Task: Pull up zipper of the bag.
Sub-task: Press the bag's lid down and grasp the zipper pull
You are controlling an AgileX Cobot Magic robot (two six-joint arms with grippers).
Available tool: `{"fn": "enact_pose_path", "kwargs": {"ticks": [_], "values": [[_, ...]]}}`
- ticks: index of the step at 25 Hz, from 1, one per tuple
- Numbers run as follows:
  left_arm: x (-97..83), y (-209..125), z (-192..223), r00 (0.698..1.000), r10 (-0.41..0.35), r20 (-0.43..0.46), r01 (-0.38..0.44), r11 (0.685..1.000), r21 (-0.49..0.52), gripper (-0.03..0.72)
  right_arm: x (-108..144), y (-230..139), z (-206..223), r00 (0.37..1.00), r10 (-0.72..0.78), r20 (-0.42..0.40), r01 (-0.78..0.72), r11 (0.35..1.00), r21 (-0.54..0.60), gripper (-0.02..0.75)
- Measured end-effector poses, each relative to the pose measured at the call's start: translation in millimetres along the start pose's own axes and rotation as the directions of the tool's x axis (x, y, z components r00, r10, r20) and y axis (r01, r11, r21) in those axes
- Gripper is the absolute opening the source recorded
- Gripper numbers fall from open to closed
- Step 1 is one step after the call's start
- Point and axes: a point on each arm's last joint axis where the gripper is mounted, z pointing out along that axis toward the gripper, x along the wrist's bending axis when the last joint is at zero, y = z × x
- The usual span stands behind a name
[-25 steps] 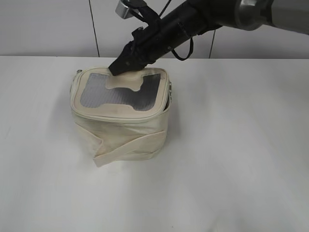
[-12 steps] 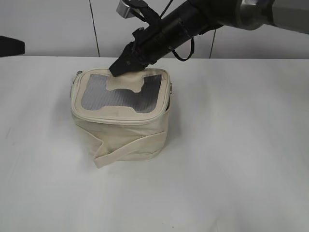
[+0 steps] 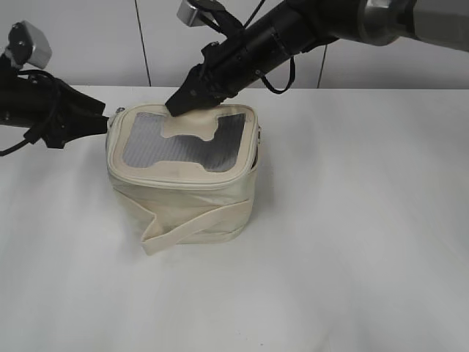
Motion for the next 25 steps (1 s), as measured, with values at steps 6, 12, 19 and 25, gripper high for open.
{"fn": "enact_pose_path", "kwargs": {"ticks": [6,12,19,25], "values": [[3.4,1.2,17.9,0.998,0.053,0.014,-0.054,0.998,0.015,0.374,0.0,0.0,0.0,1.000,0.003,0.000,-0.003,1.000,0.000,0.049],[-0.7,5.7,30.2,0.991,0.131,-0.008,-0.131,0.990,0.057,0.374,0.1,-0.2,0.0,1.000,0.006,-0.001,-0.006,1.000,0.002,0.046],[-0.4,1.4,32.7,0.991,0.132,-0.026,-0.127,0.983,0.130,0.373,-0.2,-0.9,0.0,1.000,0.012,0.002,-0.012,1.000,0.010,0.046],[0.0,-8.8,20.6,0.999,0.013,0.044,-0.019,0.988,0.155,0.373,0.0,-0.8,0.1,1.000,0.012,0.005,-0.012,1.000,0.014,0.046]]}}
